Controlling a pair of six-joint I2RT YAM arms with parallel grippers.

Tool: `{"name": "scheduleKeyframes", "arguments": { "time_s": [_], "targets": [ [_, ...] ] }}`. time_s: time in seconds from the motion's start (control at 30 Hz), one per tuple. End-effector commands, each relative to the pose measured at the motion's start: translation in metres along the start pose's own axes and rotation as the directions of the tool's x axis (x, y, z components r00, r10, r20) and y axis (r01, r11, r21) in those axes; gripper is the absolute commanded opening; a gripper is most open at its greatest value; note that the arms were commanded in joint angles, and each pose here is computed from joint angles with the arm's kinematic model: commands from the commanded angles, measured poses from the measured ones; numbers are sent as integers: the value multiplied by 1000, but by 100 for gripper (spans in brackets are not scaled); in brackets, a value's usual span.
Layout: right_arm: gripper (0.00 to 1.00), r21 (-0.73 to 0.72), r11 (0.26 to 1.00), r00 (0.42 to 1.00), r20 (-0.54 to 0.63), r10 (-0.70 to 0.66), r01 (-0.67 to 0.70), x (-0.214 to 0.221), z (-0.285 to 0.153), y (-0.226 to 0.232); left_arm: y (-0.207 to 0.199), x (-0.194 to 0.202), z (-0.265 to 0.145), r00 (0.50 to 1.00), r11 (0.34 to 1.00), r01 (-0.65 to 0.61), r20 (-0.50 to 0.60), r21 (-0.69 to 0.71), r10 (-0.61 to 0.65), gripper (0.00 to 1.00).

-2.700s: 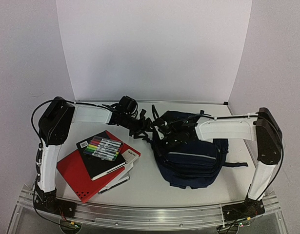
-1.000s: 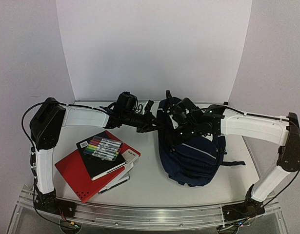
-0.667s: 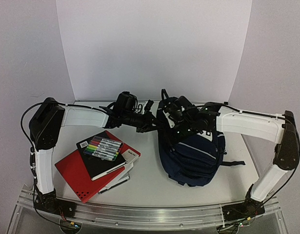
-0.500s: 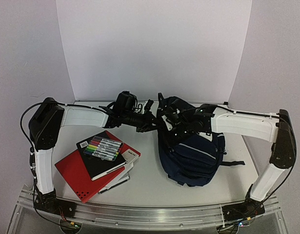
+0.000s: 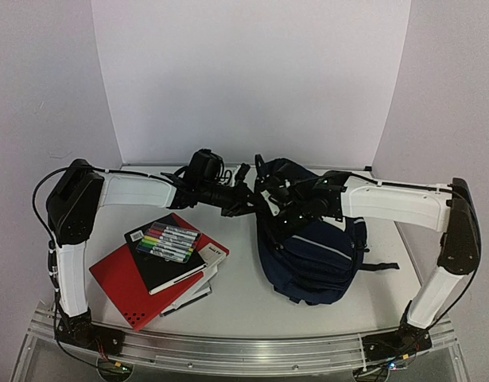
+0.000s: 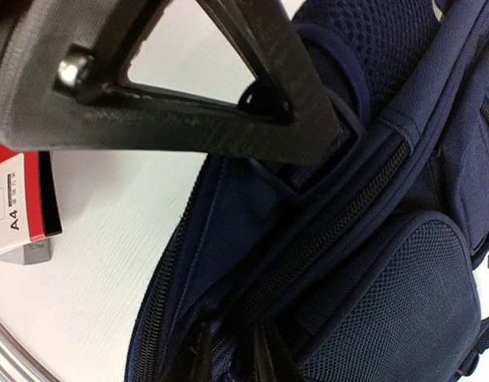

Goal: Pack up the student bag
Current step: Zip the student bag at the center of the board.

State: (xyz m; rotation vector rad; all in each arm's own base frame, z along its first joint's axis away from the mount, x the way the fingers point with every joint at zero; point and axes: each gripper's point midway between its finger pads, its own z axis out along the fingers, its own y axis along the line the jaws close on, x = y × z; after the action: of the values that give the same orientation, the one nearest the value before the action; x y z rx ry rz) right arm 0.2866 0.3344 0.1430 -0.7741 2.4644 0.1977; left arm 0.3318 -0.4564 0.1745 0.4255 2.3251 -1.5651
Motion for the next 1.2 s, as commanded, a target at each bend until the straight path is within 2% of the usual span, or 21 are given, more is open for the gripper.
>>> {"name": "scheduleKeyframes", "arguments": {
  "time_s": [0.0, 0.23, 0.6, 0.93, 1.17],
  "targets": [
    [13, 17, 999, 996, -81, -26, 28, 25, 8, -6, -78, -41, -34, 975, 973, -187, 149, 131, 168, 0],
    [0, -58, 998, 997, -70, -39, 35, 24, -2, 5, -69, -47, -32, 977, 983, -162, 152, 90, 147, 0],
    [0, -174, 984, 994, -98, -47, 30, 43, -7, 22, -25, -82, -40, 980, 998, -57, 193, 36, 49, 0],
    [0, -174, 985, 994, -109, -20, 0, 58, 12, 23, 7, -120, -29, 981, 996, -55, 192, 69, 41, 0],
    [0, -141, 990, 993, -120, 11, -28, 68, 35, 20, 51, -150, -15, 974, 998, -65, 218, 26, 58, 0]
  ]
}}
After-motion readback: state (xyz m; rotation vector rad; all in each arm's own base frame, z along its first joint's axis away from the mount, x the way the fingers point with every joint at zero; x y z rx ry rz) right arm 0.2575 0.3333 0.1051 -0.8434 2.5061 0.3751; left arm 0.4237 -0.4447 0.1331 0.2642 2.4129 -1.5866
